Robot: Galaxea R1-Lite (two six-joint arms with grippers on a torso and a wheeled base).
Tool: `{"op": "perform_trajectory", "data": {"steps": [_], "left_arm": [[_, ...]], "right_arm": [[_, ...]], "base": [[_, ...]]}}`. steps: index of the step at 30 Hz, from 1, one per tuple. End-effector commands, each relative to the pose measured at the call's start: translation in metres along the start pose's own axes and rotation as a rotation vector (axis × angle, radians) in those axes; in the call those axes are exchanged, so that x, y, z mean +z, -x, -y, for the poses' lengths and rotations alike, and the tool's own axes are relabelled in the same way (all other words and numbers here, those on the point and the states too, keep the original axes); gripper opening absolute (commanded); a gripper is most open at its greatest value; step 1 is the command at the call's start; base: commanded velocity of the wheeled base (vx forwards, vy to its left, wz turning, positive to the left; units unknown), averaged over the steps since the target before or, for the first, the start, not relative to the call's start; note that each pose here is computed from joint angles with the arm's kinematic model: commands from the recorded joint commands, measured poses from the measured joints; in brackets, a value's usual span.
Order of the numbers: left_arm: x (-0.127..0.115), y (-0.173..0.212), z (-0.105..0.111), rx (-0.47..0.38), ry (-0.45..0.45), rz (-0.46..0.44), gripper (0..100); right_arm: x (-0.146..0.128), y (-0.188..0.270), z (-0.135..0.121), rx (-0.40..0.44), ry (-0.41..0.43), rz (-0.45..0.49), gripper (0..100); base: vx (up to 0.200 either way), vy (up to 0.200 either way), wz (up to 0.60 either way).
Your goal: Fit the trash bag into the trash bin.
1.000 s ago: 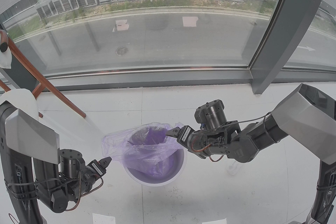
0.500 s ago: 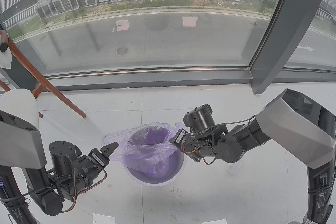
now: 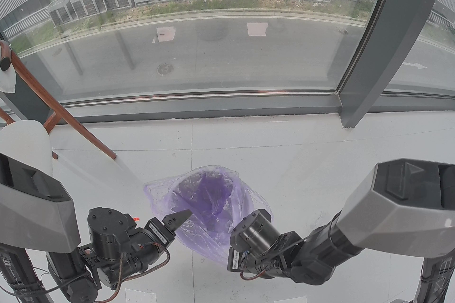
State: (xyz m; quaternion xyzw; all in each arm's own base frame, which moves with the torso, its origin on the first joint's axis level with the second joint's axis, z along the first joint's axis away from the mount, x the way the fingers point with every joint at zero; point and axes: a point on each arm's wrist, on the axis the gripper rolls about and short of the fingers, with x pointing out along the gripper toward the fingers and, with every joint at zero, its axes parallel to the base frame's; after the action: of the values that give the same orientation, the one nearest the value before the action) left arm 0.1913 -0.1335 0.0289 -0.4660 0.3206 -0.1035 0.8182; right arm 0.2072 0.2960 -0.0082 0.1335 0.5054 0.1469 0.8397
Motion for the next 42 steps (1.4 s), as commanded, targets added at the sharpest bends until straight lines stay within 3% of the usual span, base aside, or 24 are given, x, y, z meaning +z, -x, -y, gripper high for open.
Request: {"op": "perform_trajectory", "data": {"steps": [1, 4, 10, 11, 15, 22, 26, 34, 35, 39, 42], "left_arm": [[-0.022, -0.007, -0.018, 0.09, -0.033, -0.087, 100], [-0.028, -0.013, -0.028, 0.136, -0.041, -0.112, 100], [-0.029, -0.016, -0.031, 0.147, -0.043, -0.113, 100], [-0.029, -0.017, -0.032, 0.154, -0.047, -0.112, 100], [-0.031, -0.021, -0.039, 0.19, -0.133, -0.101, 100], [-0.028, -0.033, -0.028, 0.124, -0.162, -0.072, 100], [-0.024, -0.039, -0.029, 0.117, -0.25, -0.061, 100], [0.006, -0.054, -0.041, 0.215, -0.224, 0.008, 100], [0.011, -0.055, -0.042, 0.218, -0.222, 0.024, 0], [0.02, -0.055, -0.047, 0.24, -0.229, 0.045, 0], [0.015, -0.058, -0.063, 0.301, -0.234, 0.022, 0]], "right_arm": [[-0.024, 0.008, -0.006, 0.028, 0.063, -0.017, 0], [-0.036, 0.007, -0.008, 0.014, 0.092, -0.021, 0], [-0.048, 0.001, 0.0, -0.032, 0.114, -0.038, 0], [-0.047, 0.001, 0.0, -0.03, 0.112, -0.036, 100], [-0.044, 0.001, -0.006, 0.021, 0.096, 0.002, 100], [-0.042, -0.001, -0.009, 0.057, 0.086, 0.028, 100], [-0.042, -0.001, -0.009, 0.054, 0.086, 0.028, 100], [-0.043, -0.001, -0.009, 0.054, 0.086, 0.027, 100], [-0.043, -0.001, -0.009, 0.054, 0.086, 0.027, 100], [-0.043, -0.001, -0.009, 0.054, 0.085, 0.028, 100], [-0.035, 0.0, -0.006, 0.046, 0.062, 0.042, 100]], "base": [[0.0, 0.0, 0.0], [0.0, 0.0, 0.0], [0.0, 0.0, 0.0], [0.0, 0.0, 0.0], [0.0, 0.0, 0.0], [0.0, 0.0, 0.0], [0.0, 0.0, 0.0], [0.0, 0.0, 0.0], [0.0, 0.0, 0.0], [0.0, 0.0, 0.0], [0.0, 0.0, 0.0]]}}
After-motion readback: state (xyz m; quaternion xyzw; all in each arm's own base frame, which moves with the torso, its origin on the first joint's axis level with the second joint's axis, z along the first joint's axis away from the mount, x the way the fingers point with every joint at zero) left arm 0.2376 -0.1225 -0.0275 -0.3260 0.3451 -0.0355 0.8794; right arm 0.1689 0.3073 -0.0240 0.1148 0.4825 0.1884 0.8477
